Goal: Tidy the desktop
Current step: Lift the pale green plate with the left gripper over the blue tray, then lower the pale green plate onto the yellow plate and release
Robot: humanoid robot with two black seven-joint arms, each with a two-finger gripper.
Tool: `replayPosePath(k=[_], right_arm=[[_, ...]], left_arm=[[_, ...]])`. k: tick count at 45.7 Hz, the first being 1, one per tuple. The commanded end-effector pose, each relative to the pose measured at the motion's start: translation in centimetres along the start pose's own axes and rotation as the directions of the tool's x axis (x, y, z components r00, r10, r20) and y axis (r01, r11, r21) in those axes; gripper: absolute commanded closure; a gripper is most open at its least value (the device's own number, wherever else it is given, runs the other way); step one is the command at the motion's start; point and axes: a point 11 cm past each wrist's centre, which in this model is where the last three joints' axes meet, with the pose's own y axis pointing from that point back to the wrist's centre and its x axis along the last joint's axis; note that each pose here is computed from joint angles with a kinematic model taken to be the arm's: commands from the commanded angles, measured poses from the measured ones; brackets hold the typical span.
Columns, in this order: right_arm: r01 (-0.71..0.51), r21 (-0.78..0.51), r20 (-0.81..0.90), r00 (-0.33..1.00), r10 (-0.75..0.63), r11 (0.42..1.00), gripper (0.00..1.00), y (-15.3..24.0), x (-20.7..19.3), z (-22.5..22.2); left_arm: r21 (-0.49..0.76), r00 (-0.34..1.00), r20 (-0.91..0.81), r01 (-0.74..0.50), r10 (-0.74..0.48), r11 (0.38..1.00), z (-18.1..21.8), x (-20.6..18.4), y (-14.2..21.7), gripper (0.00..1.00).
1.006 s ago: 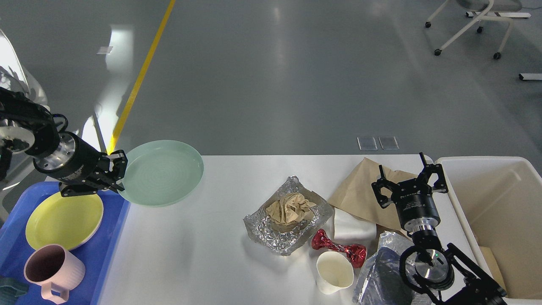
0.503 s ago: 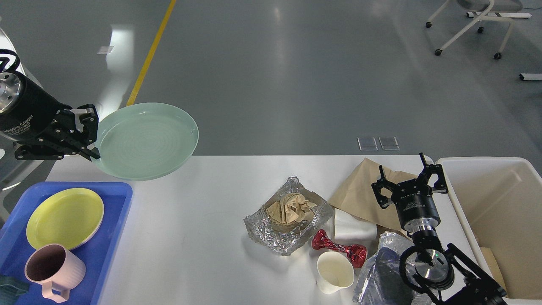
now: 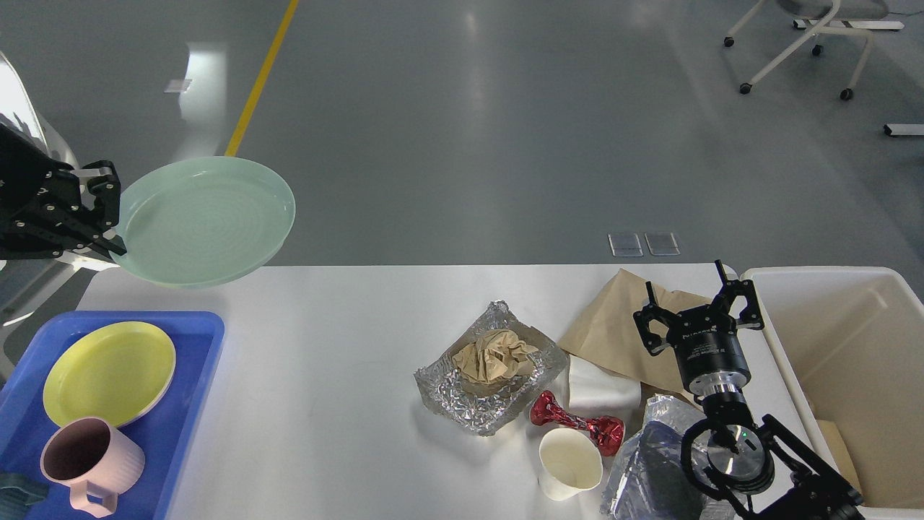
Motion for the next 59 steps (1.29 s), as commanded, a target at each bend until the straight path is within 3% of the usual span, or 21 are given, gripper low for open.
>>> replayPosePath(k=[1,8,20,38,44,59], right_arm=[[0.0,0.0,0.0,1.0,0.0,1.0,0.0,0.0,0.0,0.0],[0.0,0.0,0.0,1.0,0.0,1.0,0.0,0.0,0.0,0.0],[-0.001,-0.001,0.0,1.0,0.001,1.0,0.0,0.1,0.1,0.0],[0.0,0.0,0.0,1.0,0.0,1.0,0.0,0.0,0.0,0.0],[0.0,0.0,0.0,1.0,0.0,1.0,0.0,0.0,0.0,0.0],[0.0,0.0,0.0,1.0,0.0,1.0,0.0,0.0,0.0,0.0]], left_arm=[[0.018,0.997,-0.063,-0.033,0.034,0.999,-3.7,2.4,-0.8,1.0],[0.047,0.982,-0.166,-0.082,0.089,0.996,-9.1,5.5,-2.8,1.0],[0.104,0.954,-0.238,-0.163,0.184,0.981,-15.1,8.6,-6.7,1.0],[0.182,0.928,-0.309,-0.158,0.209,0.97,-21.2,6.0,-16.6,1.0],[0.211,0.92,-0.293,-0.201,0.259,0.956,-22.0,5.7,-18.6,1.0],[0.224,0.925,-0.304,-0.164,0.229,0.961,-23.2,3.6,-21.4,1.0]])
